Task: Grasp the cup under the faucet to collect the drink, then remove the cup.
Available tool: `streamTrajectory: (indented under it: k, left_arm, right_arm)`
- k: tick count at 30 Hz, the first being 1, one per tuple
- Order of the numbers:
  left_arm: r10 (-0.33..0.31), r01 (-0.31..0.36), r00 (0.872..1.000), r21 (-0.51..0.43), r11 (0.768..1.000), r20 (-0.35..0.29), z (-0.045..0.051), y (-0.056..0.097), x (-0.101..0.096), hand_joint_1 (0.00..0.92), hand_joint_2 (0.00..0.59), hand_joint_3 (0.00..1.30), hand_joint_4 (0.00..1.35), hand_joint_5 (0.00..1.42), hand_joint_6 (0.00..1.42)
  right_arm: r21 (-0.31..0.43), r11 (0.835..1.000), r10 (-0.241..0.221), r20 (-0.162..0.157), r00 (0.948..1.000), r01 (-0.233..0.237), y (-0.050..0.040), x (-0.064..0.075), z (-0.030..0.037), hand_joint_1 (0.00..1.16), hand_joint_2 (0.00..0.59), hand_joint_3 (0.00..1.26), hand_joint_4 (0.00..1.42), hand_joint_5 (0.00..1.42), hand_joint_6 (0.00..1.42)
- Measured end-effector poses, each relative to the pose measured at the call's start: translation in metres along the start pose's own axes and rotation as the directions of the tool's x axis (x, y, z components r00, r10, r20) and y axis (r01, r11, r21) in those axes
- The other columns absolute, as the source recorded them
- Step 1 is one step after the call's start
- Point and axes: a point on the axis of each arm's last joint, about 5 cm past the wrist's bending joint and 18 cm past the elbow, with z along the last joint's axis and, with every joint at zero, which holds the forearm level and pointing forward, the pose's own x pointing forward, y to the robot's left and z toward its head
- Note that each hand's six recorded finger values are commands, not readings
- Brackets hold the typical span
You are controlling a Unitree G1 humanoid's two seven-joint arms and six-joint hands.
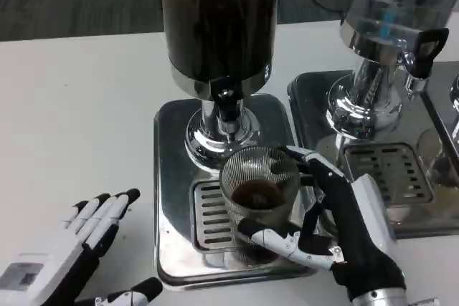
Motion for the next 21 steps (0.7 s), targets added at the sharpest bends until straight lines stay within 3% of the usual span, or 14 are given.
streamTrajectory:
  k: [8, 13, 21]
  left_arm:
    - [-0.003, 0.002, 1.000, 0.035, 0.999, 0.010, 0.0006, -0.005, -0.010, 0.000, 0.159, 0.00, 0.00, 0.00, 0.00]
    - [0.005, -0.006, 1.000, 0.053, 0.999, 0.025, 0.0013, -0.003, -0.011, 0.000, 0.159, 0.00, 0.00, 0.00, 0.00]
    - [0.005, -0.007, 1.000, 0.074, 0.997, 0.027, 0.0048, -0.004, -0.014, 0.000, 0.149, 0.00, 0.00, 0.00, 0.00]
  right_arm:
    - [0.021, 1.000, -0.002, -0.002, 1.0000, 0.003, -0.0042, -0.010, 0.0048, 0.92, 0.180, 0.47, 0.58, 0.73, 1.13]
    - [0.028, 1.000, 0.002, 0.014, 0.9999, -0.002, -0.0089, -0.015, 0.0097, 0.92, 0.180, 0.47, 0.59, 0.73, 1.13]
    - [0.035, 0.999, 0.010, 0.015, 0.9998, -0.011, -0.0092, -0.021, 0.0125, 0.92, 0.180, 0.47, 0.59, 0.73, 1.15]
